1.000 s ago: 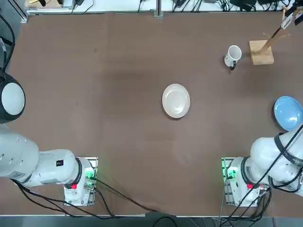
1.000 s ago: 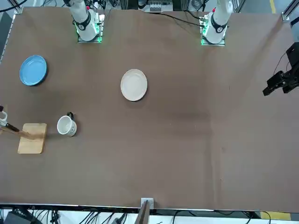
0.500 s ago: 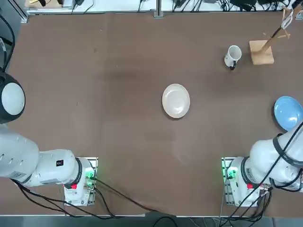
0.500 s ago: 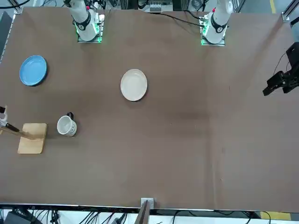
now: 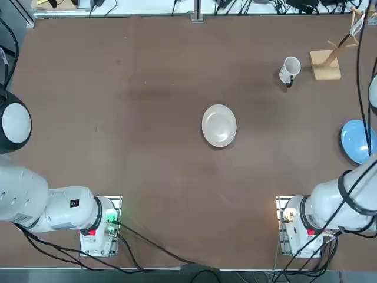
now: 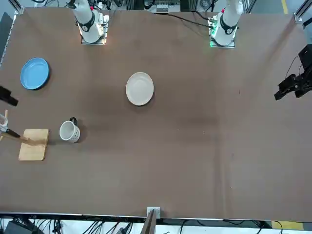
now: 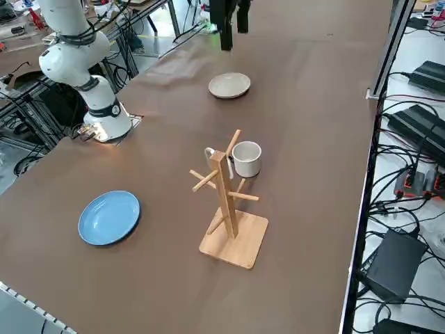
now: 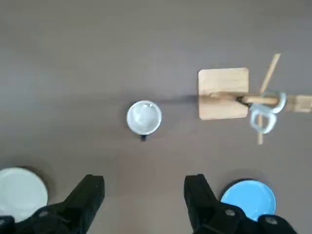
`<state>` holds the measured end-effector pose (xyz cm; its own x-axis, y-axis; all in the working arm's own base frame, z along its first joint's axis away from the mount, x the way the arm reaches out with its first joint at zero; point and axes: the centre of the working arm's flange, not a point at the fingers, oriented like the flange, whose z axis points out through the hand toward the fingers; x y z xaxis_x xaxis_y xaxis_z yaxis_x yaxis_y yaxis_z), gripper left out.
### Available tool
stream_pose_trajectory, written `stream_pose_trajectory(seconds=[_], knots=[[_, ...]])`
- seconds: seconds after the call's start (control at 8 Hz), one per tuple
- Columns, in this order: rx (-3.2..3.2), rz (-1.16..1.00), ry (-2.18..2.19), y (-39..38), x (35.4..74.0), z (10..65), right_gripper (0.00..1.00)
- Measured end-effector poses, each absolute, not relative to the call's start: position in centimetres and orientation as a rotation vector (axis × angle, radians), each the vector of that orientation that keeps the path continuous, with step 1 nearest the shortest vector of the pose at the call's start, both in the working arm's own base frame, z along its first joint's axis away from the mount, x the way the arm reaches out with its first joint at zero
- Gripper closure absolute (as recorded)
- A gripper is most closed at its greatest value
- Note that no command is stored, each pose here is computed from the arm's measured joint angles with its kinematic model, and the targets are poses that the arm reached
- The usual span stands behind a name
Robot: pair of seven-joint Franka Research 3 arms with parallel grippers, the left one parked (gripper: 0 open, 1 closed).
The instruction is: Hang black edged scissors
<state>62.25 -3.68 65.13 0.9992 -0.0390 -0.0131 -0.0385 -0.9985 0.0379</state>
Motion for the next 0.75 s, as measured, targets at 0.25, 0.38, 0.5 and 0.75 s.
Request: stream_pose_trajectory(seconds=[0.25, 0.38, 0.5, 0.75], knots=[[3.099, -0.05, -0.028, -2.1, 60.0, 65.8, 0.0], [3.097, -0.08, -0.021, -1.7, 58.8, 65.5, 0.0], [3.104, -0.111, -0.005, -0.9, 57.4, 65.1, 0.0], [3.139, -0.146, 0.031, 0.6, 54.5, 65.1, 0.0]])
